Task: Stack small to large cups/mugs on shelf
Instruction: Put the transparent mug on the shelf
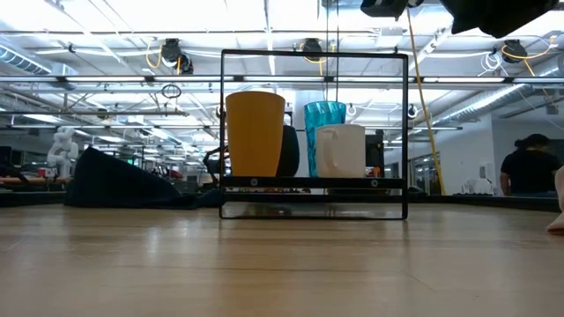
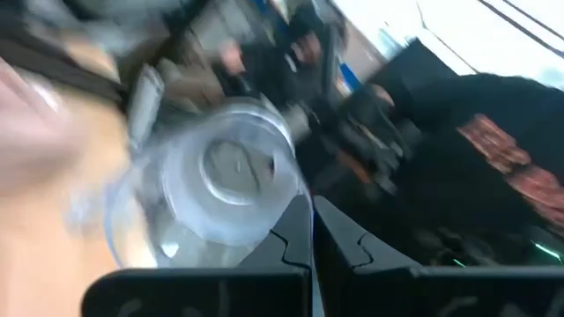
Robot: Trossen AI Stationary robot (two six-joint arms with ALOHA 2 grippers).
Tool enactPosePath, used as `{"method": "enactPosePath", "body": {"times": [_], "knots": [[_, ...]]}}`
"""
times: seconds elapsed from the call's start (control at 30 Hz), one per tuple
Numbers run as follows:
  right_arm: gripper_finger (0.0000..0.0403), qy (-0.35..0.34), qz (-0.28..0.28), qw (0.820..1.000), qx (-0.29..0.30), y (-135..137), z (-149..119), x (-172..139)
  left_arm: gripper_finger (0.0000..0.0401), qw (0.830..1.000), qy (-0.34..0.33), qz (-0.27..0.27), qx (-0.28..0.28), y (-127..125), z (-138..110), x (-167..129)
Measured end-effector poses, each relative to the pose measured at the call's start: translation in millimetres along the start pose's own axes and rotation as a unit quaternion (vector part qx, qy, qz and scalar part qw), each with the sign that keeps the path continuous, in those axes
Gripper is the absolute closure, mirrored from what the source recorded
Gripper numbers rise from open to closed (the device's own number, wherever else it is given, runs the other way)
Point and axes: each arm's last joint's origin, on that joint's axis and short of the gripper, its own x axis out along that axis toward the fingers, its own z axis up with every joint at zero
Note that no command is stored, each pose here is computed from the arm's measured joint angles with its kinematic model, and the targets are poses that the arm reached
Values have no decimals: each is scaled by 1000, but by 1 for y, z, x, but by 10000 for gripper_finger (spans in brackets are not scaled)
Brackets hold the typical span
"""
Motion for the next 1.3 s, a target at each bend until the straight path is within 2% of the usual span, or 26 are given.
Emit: {"method": "enactPosePath", "body": {"times": [0.1, 0.2, 0.33, 0.43, 0.6, 0.7, 0.83, 0.93, 1.1, 1.23, 1.3], "knots": [[195, 17, 10, 1000, 4, 2, 3, -3, 401, 998, 39, -22, -43, 2, -3, -1], [197, 30, 6, 1000, -1, -1, 4, -4, 401, 996, 47, -33, -70, 2, -1, -2], [207, 32, 8, 999, -21, -1, 6, -5, 401, 989, 58, -97, -91, -7, 4, -3], [210, 34, 9, 999, -38, -1, 5, -4, 401, 981, 72, -112, -140, -7, 8, -6], [210, 18, 45, 993, -105, 21, 21, 8, 401, 963, 95, -132, -216, -13, 8, -5], [210, 36, 72, 985, -151, 41, 35, 22, 401, 961, 84, -131, -230, -16, 7, -2], [210, 126, 15, 981, -144, 43, 43, 41, 401, 950, 77, -110, -281, -6, 4, 5], [210, 178, -17, 971, -160, 36, 39, 54, 401, 952, 57, -99, -282, 1, 2, 14], [211, 219, 29, 959, -177, 37, 37, 71, 401, 940, 98, -99, -310, 10, -10, 28], [211, 237, 40, 955, -172, 32, 41, 79, 401, 926, 132, -95, -339, 15, -25, 45], [211, 249, 51, 952, -168, 30, 41, 83, 401, 925, 134, -103, -340, 17, -30, 52]]}}
